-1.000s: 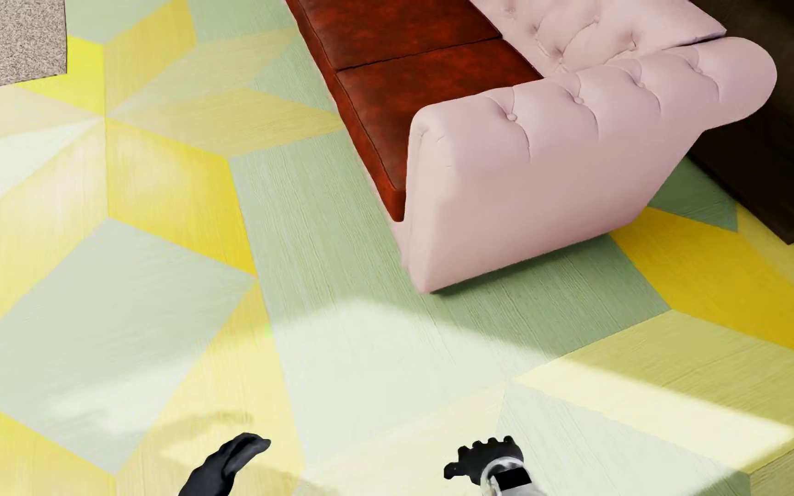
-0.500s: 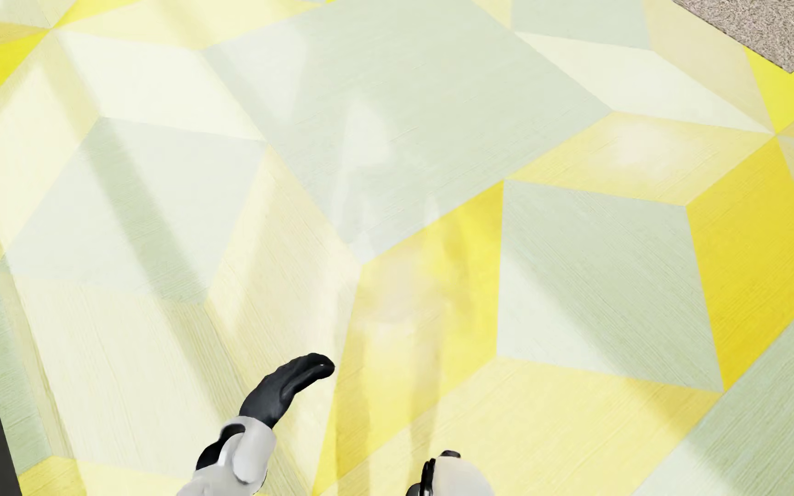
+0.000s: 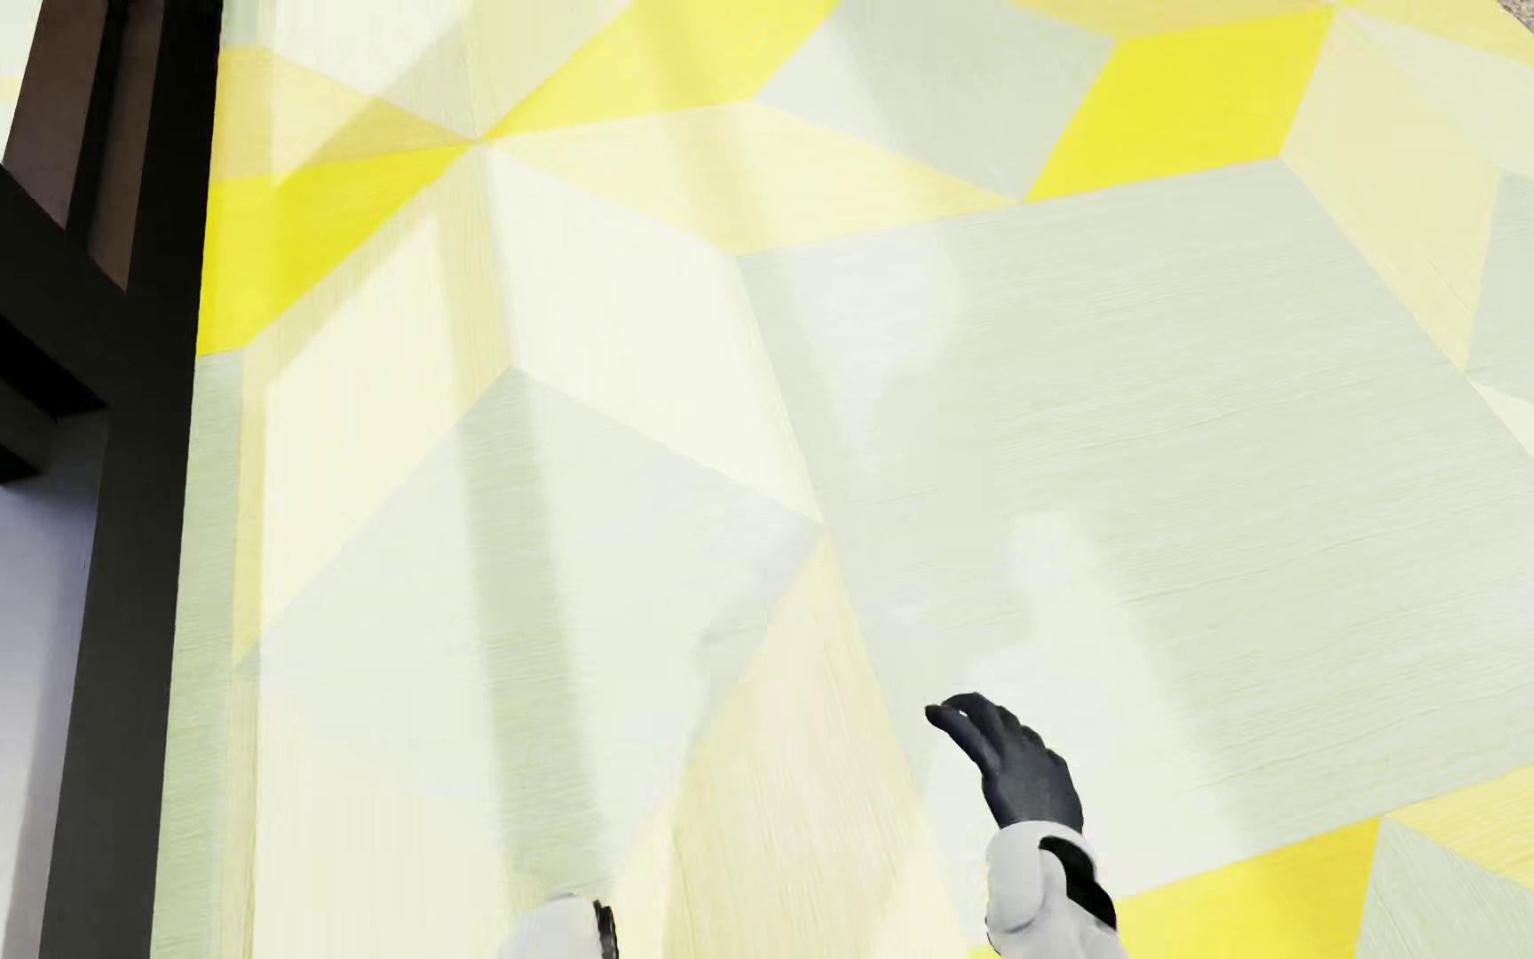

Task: Go to the dark teal chair

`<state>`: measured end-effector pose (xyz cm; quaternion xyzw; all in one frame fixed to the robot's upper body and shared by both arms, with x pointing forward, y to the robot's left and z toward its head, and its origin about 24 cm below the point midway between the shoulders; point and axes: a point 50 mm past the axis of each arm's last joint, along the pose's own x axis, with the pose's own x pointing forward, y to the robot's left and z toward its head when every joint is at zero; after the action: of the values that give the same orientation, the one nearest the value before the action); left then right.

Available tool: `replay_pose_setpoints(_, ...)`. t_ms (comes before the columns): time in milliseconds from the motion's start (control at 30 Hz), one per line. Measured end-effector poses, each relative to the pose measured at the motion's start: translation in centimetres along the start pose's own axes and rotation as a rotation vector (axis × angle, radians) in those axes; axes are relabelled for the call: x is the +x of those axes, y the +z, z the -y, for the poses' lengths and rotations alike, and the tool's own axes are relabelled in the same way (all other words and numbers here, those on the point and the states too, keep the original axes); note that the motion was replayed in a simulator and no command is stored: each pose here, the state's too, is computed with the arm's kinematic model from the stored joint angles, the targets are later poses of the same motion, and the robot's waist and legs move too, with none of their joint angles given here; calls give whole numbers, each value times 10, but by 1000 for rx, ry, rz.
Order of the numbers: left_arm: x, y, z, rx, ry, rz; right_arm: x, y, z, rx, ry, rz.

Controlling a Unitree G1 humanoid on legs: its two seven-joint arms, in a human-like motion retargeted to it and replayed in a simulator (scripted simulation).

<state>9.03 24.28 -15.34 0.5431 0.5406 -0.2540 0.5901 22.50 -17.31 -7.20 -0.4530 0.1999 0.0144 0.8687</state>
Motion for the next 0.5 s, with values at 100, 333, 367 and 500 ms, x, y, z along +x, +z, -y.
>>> replay_pose_setpoints(100,-14,-38,55,-264,-54,-33,14,61,50,31,-162,314)
replay_pose_setpoints(333,-21,-22,91,-310,-94,-181,-13,14,11,-70,-9,119)
replay_pose_setpoints(367,-14,-2,69,-213,-67,-121,-22,-4,-16,-159,121,30)
replay_pose_setpoints(500,-22,67,-71,-491,476,290,-91,-89,-98,-462,849,-258)
